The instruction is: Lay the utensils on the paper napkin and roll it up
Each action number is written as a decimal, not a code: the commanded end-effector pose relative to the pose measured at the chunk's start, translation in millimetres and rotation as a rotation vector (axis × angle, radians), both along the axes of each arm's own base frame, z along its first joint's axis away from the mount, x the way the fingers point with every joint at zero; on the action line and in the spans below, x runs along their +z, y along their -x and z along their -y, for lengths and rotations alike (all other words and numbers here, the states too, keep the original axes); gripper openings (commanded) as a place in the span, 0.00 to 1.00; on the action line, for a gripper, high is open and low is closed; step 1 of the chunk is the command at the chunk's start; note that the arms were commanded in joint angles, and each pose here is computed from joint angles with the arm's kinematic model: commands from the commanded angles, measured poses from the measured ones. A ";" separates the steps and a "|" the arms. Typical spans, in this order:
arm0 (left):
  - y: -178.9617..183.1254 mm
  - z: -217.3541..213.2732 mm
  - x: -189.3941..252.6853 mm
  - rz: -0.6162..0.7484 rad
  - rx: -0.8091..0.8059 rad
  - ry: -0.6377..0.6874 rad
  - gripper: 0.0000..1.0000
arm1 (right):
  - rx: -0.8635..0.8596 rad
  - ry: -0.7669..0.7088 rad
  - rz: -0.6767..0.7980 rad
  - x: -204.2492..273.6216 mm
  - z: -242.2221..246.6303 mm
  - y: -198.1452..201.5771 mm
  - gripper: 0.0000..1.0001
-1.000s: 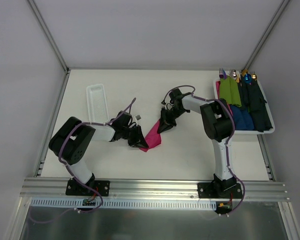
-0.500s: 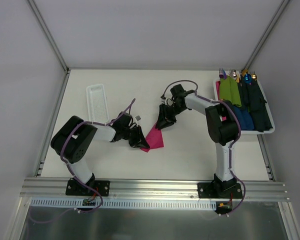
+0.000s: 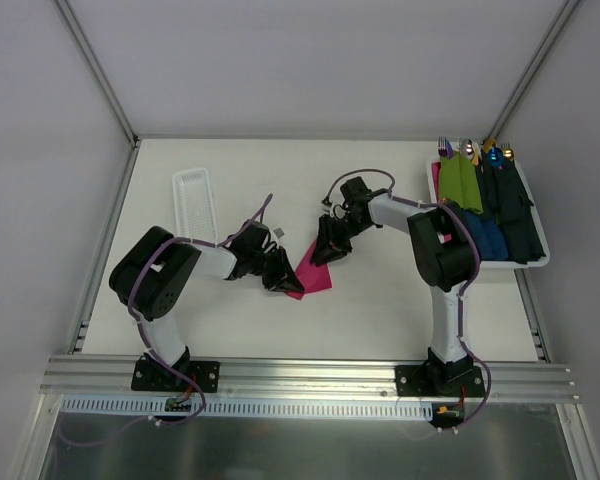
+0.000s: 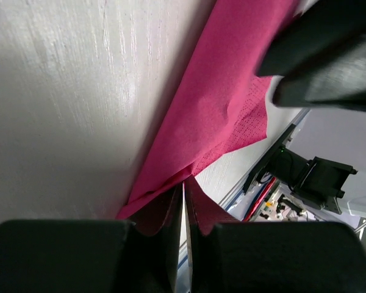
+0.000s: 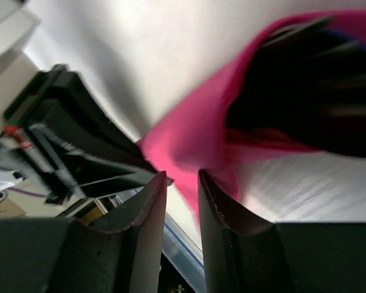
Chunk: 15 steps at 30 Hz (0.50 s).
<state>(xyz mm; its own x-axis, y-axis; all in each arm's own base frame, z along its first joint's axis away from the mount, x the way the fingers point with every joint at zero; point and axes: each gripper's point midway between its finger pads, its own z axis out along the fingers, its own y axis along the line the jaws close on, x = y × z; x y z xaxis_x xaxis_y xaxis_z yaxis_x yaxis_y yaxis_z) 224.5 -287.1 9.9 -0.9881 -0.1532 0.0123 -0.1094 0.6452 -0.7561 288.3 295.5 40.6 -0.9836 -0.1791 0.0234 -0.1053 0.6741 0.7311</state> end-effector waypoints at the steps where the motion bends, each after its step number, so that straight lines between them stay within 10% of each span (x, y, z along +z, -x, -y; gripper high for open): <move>1: 12.3 -27.2 -43.6 -0.058 0.055 -0.188 0.06 | -0.017 0.052 -0.016 -18.6 4.0 2.0 0.30; 15: -15.6 1.8 32.5 0.188 0.022 -0.009 0.25 | -0.023 0.202 -0.033 -41.0 27.0 7.3 0.28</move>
